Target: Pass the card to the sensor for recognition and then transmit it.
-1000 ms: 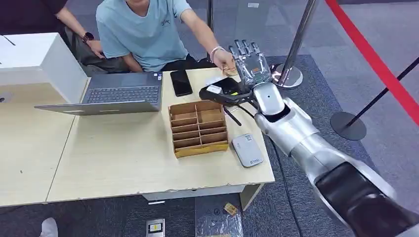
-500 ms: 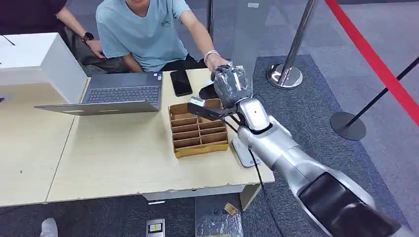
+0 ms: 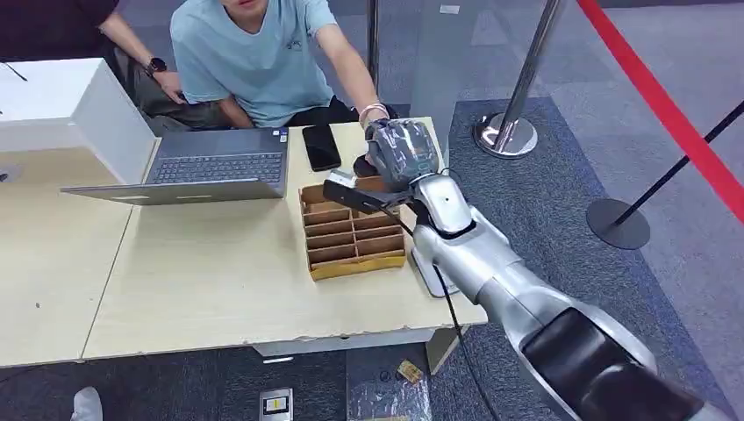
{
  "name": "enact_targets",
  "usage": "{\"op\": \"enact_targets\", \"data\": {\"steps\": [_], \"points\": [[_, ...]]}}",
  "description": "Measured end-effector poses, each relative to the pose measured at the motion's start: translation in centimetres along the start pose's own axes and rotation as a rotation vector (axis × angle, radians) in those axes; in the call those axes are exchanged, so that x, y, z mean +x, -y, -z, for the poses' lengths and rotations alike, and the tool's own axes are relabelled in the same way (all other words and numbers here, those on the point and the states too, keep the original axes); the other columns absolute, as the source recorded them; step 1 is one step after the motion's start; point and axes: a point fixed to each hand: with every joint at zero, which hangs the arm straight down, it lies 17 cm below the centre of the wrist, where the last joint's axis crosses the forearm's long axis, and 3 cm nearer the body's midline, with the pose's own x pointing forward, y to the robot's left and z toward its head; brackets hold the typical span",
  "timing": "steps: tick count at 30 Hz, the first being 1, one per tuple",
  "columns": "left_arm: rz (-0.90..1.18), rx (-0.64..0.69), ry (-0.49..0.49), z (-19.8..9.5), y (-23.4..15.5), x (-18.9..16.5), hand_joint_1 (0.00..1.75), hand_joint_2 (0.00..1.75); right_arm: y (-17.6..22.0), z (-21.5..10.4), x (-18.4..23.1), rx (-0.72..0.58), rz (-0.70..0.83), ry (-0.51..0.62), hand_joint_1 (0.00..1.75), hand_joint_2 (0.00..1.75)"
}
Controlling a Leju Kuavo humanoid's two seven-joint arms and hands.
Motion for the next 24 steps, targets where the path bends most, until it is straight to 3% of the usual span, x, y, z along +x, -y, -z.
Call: {"op": "enact_targets", "data": {"steps": [24], "points": [[0.001,0.000,0.000,-0.01,0.03,-0.04,0.00,1.75,0.58,-0.02,-0.39,-0.021,0.031,-0.021,1.75,1.75]]}}
